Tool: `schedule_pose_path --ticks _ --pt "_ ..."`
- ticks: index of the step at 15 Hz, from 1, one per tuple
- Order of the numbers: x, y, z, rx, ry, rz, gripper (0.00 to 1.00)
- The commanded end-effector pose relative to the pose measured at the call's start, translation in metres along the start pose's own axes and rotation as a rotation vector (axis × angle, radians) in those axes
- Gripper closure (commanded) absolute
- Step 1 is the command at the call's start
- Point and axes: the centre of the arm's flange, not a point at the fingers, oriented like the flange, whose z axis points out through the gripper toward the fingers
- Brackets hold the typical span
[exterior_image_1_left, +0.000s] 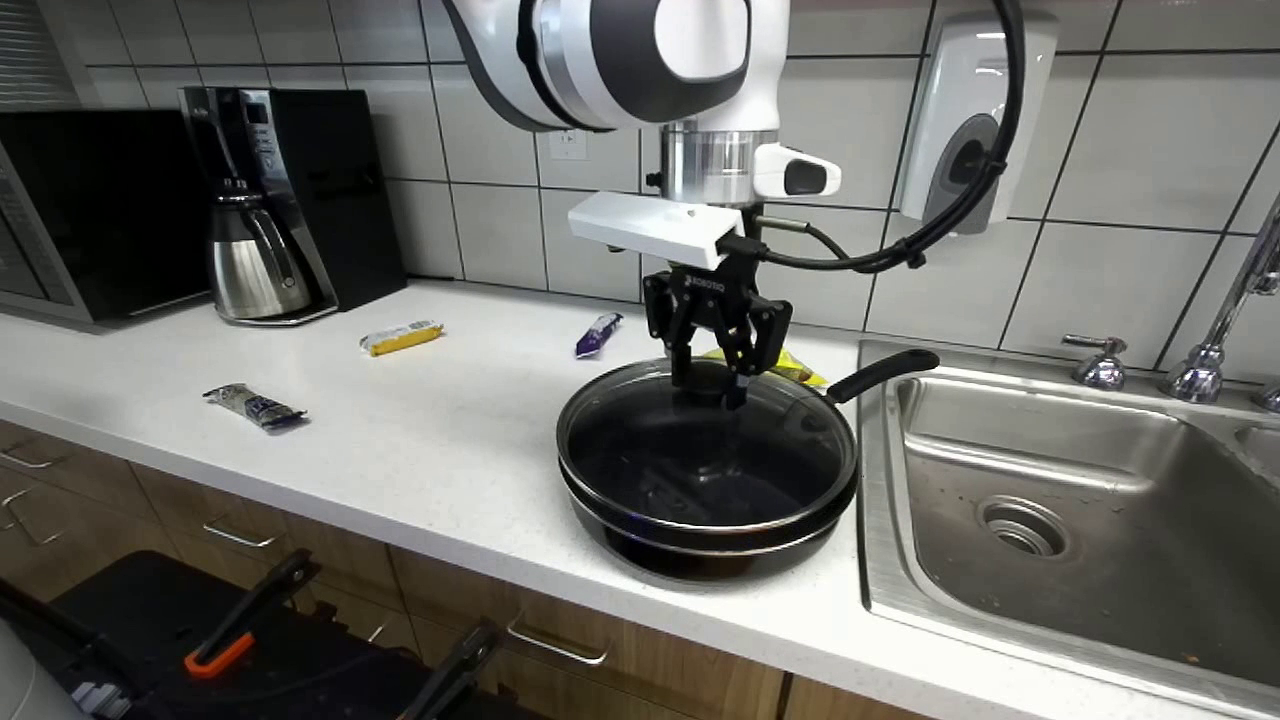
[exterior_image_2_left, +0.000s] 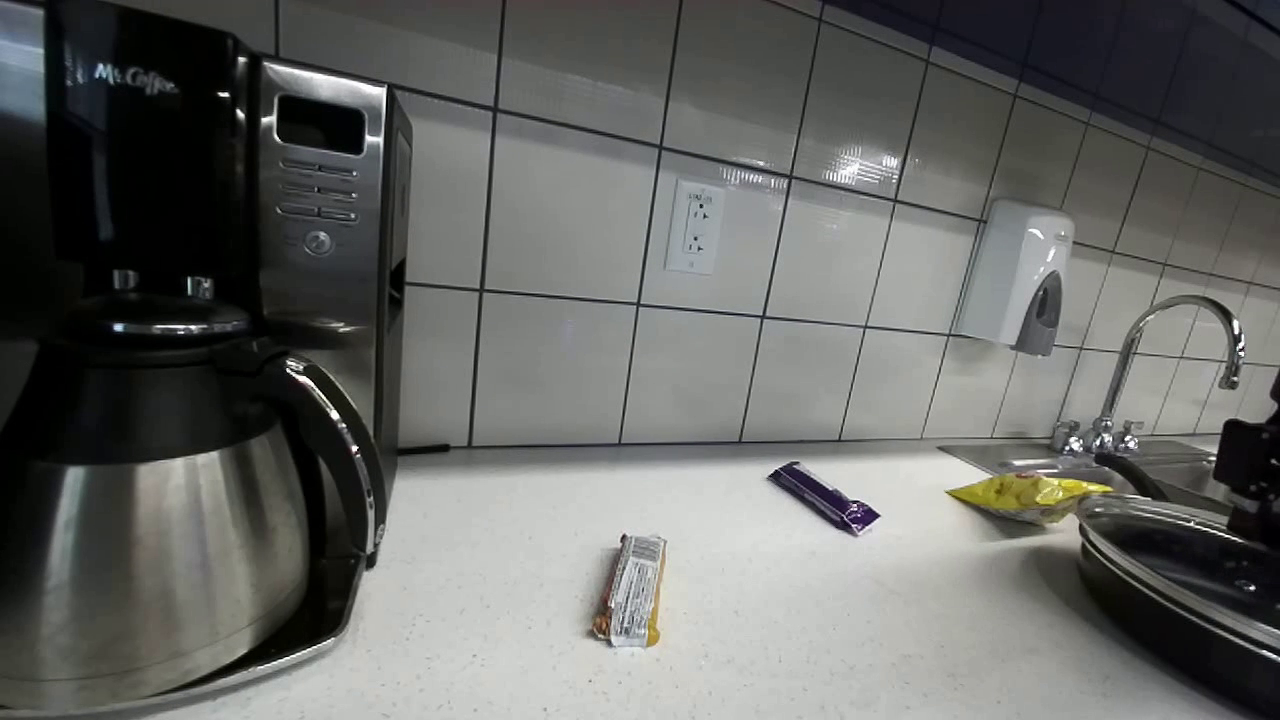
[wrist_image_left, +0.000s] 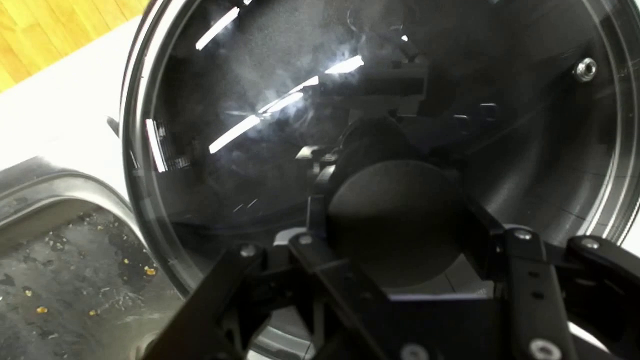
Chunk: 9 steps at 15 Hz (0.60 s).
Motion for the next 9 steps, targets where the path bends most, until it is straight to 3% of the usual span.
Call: schedule_pose_path --ticks 1,9 --pt "-0.011 -0.019 -0.047 0.005 0.046 -0.09 0.61" --pt "-0.016 -0.074 -0.063 0.029 0.061 -0.246 0.61"
